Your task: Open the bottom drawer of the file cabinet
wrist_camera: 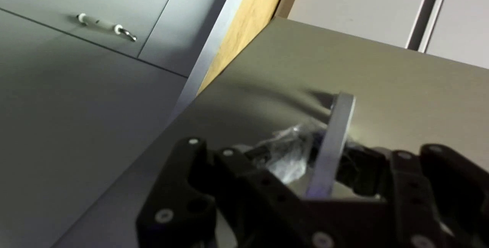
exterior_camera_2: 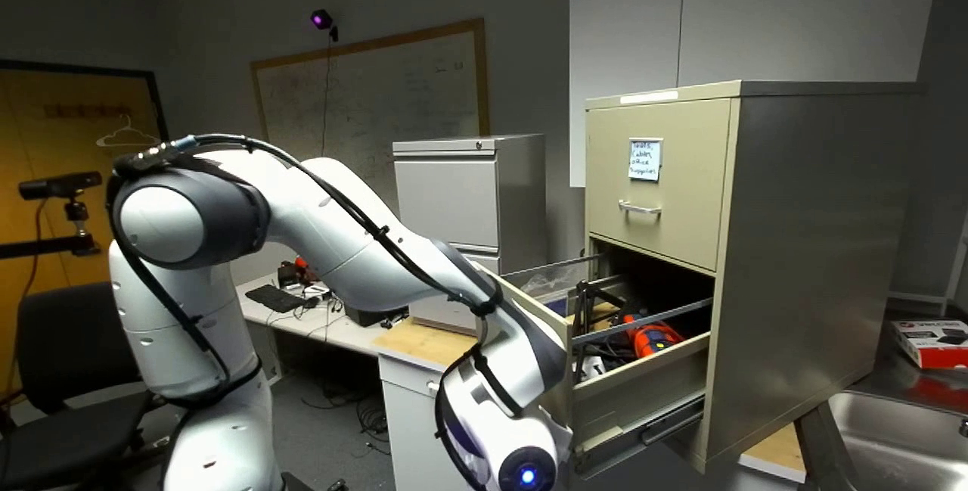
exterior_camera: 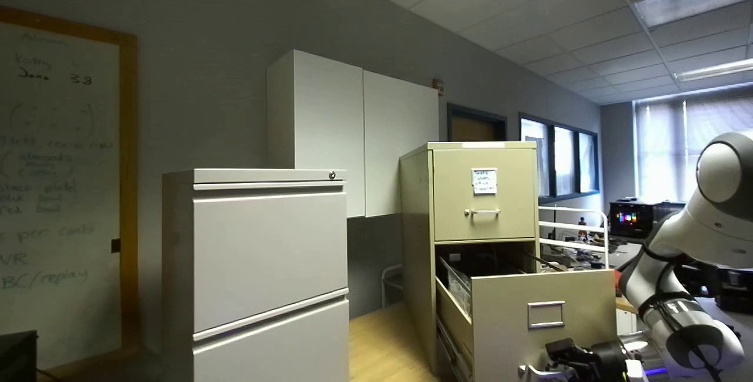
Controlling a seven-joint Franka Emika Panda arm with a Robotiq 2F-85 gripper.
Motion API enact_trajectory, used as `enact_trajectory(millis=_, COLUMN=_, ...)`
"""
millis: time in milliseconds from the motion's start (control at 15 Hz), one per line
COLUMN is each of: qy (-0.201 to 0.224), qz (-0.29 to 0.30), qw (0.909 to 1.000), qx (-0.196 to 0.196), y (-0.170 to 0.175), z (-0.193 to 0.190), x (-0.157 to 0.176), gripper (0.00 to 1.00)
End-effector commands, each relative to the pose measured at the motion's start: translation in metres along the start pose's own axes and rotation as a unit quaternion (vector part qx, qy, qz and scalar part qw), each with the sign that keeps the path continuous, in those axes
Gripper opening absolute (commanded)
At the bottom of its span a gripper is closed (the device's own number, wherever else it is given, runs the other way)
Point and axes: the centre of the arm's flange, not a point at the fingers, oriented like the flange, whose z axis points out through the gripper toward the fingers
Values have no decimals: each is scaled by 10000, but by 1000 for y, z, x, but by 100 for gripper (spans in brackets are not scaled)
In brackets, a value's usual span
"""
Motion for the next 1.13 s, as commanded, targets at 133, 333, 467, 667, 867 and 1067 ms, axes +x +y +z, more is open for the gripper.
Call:
enact_trajectory(millis=133, qy=-826, qz=200, qw=9944, qx=634, y=42, z=11, x=-102, gripper=49)
enact_trajectory(millis=333, qy=-977, qz=377, qw=9902, qx=928, y=56, z=4, x=-135, gripper=74)
enact_trajectory(millis=467, qy=-1036, qz=453, qw=9876, qx=1091, y=64, z=1, x=-150, gripper=88)
enact_trajectory(millis=667, qy=-1230, qz=647, qw=9802, qx=1414, y=75, z=8, x=-164, gripper=100)
enact_trajectory(millis=867, qy=-1956, qz=780, qw=9656, qx=1528, y=90, z=34, x=-218, gripper=100)
enact_trajectory(millis=1067, qy=-2765, qz=933, qw=9440, qx=1539, y=105, z=59, x=-251, gripper=100)
